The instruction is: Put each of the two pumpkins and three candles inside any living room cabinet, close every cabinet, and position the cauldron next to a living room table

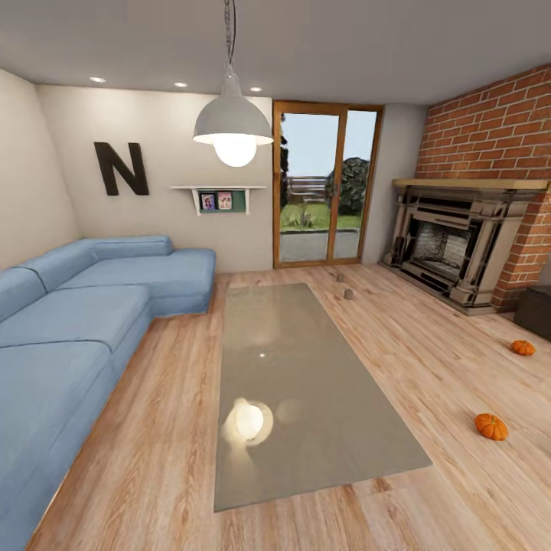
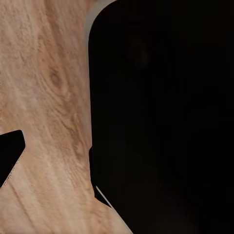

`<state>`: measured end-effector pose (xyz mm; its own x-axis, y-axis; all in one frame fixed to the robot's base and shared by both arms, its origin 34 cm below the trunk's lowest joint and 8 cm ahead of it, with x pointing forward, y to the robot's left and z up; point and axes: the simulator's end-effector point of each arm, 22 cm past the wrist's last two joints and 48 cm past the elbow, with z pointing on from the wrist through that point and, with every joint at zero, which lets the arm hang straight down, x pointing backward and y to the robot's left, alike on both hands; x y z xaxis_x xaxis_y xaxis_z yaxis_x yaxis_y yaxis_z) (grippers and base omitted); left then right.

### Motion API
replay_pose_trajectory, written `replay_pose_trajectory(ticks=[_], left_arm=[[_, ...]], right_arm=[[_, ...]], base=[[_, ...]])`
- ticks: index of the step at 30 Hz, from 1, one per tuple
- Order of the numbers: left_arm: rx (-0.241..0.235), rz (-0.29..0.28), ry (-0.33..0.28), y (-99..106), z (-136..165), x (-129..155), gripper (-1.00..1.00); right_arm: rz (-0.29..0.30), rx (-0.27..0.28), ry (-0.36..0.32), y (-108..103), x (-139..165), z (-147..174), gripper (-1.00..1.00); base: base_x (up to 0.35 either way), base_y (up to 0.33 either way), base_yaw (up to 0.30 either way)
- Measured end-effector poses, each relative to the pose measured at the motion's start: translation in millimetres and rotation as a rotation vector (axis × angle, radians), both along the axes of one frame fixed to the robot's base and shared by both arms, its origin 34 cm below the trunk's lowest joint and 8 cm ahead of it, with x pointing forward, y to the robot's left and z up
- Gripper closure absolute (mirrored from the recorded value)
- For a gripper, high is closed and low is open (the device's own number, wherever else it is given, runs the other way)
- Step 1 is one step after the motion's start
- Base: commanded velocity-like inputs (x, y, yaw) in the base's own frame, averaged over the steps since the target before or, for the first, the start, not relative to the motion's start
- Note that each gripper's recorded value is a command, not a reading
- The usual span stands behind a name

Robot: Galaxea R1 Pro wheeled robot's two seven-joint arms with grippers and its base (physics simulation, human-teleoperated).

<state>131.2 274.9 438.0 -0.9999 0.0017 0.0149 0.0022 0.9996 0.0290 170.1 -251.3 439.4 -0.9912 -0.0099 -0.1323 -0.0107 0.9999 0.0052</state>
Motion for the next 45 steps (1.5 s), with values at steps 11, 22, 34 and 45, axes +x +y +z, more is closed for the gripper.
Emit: replay_pose_trajectory(ticks=[11, 22, 34, 45], left_arm=[[0.000, 0.001, 0.000, 0.0, 0.0, 0.2, -1.00], [0.000, 0.000, 0.000, 0.0, 0.0, 0.2, -1.00], [0.000, 0.000, 0.000, 0.0, 0.0, 0.1, -1.00], [0.000, 0.000, 0.000, 0.0, 0.0, 0.2, -1.00]], right_arm=[[0.000, 0.001, -0.003, 0.1, 0.7, 0.1, -1.00], [-0.001, 0.000, -0.004, -0.5, 0.8, 0.1, -1.00], [-0.010, 0.002, -0.002, -0.5, 0.0, 0.1, -1.00], [-0.012, 0.003, -0.002, 0.2, 0.1, 0.1, -1.00]], base=[[0.000, 0.000, -0.258], [0.000, 0.000, -0.260], [0.000, 0.000, -0.259], [0.000, 0.000, -0.262]])
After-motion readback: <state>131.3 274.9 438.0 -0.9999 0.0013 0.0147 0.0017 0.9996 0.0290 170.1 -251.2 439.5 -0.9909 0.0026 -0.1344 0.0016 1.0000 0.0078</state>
